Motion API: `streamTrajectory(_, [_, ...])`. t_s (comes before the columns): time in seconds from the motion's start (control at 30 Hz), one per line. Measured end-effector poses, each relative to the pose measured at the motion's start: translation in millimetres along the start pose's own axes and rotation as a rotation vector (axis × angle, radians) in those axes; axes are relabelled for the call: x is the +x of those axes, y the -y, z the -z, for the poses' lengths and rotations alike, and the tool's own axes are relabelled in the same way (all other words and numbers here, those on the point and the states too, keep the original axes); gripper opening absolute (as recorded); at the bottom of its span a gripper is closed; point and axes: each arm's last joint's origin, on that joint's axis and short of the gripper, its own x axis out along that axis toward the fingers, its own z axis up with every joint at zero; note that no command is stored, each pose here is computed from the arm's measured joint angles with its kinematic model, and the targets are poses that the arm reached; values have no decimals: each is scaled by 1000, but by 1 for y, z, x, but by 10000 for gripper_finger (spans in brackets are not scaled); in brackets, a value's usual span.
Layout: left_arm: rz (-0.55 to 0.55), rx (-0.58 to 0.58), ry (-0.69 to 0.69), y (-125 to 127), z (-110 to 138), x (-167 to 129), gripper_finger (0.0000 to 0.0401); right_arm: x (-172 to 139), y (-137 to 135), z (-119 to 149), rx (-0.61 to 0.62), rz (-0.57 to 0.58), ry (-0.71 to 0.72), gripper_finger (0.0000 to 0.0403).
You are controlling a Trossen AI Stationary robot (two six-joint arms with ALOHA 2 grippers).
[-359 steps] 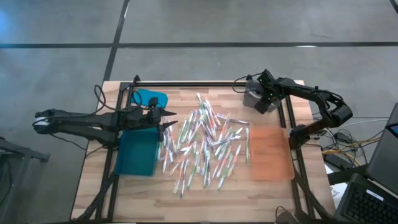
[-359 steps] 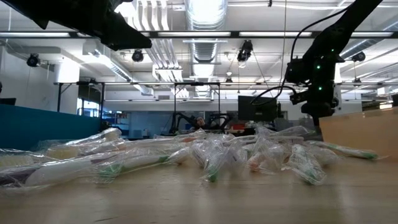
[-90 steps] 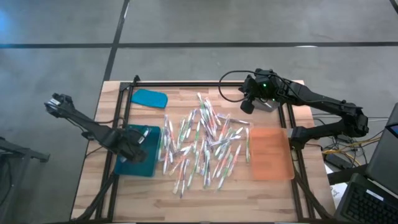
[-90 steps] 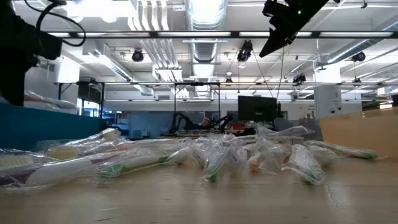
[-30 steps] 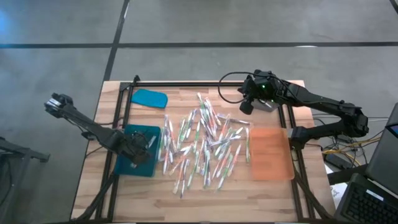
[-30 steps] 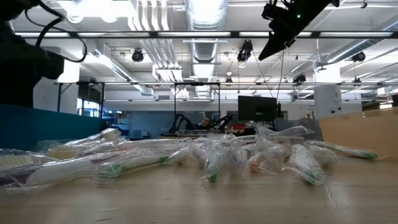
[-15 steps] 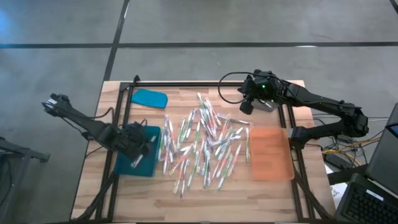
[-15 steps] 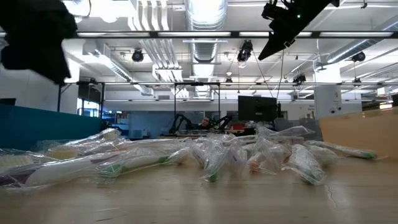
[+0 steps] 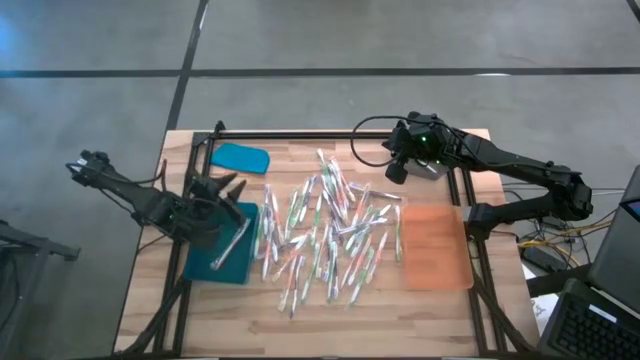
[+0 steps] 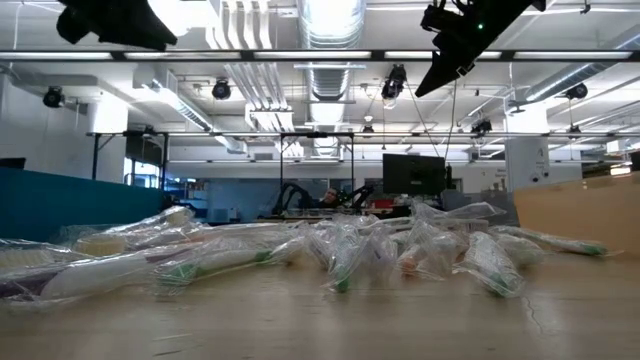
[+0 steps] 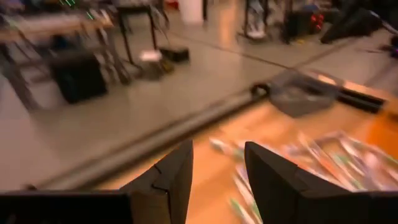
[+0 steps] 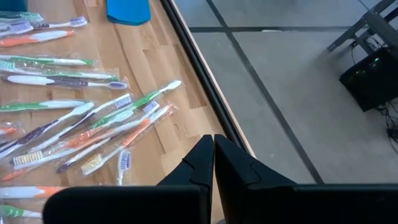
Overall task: Pick & Place Toothbrushes
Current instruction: Put the purple toothbrush into the orange bin
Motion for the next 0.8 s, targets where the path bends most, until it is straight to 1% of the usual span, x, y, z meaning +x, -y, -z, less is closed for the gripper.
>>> streamTrajectory(0.07, [-27, 6, 23, -1, -3, 1, 151, 0, 0, 0, 0, -1, 0, 8])
streamTrajectory(0.17, [-45, 22, 18, -2, -4, 4, 151, 0, 0, 0, 2, -1, 0, 8])
streamTrajectory(0.37, [18, 142, -62, 4, -7, 13, 151, 0, 0, 0, 2, -1, -1, 8])
streamTrajectory(0.5, [78, 205, -68, 11, -16, 23, 151, 0, 0, 0, 2, -1, -2, 8])
streamTrajectory(0.63, [145, 247, -68, 14, -25, 34, 151, 0, 0, 0, 2, -1, -2, 8])
streamTrajectory(0.8, [186, 247, -91, 9, -30, 50, 151, 0, 0, 0, 2, -1, -3, 8])
